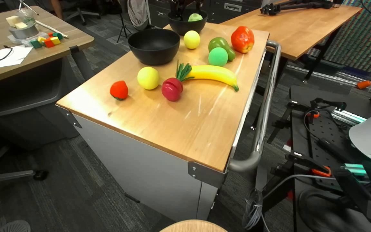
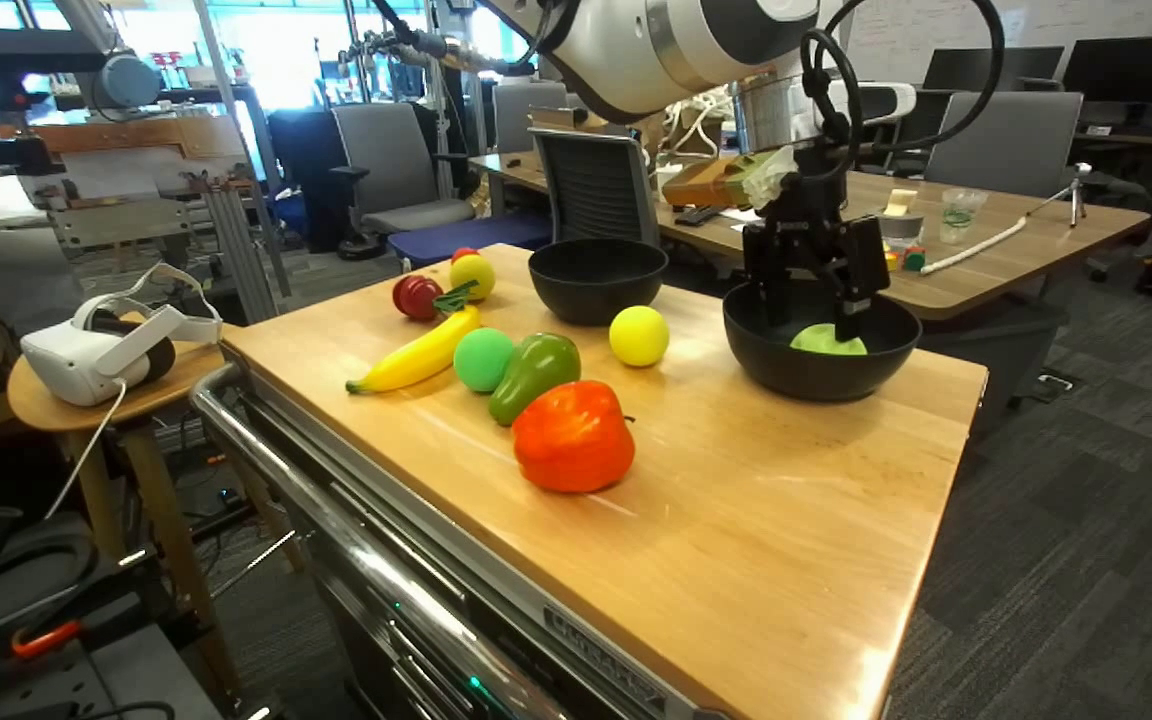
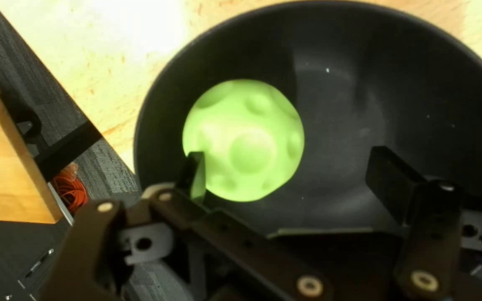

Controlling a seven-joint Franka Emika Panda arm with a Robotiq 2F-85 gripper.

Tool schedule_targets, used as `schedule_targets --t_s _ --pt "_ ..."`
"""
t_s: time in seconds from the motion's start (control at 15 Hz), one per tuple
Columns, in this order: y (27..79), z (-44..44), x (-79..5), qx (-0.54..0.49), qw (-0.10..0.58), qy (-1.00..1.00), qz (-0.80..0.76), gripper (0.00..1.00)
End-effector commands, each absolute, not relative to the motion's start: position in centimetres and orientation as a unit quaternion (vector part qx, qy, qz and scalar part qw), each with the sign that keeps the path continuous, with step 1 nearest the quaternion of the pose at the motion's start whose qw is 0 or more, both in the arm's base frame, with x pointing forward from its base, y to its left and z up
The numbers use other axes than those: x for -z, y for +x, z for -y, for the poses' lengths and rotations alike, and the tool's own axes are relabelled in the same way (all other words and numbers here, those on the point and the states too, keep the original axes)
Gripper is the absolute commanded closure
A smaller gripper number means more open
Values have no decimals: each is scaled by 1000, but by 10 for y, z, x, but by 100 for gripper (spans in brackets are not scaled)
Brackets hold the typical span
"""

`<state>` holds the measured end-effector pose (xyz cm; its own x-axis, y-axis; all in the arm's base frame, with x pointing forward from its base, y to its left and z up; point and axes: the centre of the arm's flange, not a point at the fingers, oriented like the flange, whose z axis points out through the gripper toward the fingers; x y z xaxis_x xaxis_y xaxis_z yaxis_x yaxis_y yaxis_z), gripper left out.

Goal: Take the toy fruits and vegetables from the black bowls and place them on the table

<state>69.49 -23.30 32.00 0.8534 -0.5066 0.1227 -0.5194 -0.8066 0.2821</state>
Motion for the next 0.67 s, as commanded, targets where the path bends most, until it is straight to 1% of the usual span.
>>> schedule_targets --t_s 0.0,0.07,0.13,0.27,0.33,0.6 --pt "693 222 -316 3 172 954 245 10" --pt "692 220 -315 7 177 955 240 31" --pt "692 218 -313 13 184 955 232 32" --pt "692 214 -311 19 192 955 225 49" --pt "692 212 -310 22 194 955 222 58" --pt "695 205 -308 21 200 956 215 85"
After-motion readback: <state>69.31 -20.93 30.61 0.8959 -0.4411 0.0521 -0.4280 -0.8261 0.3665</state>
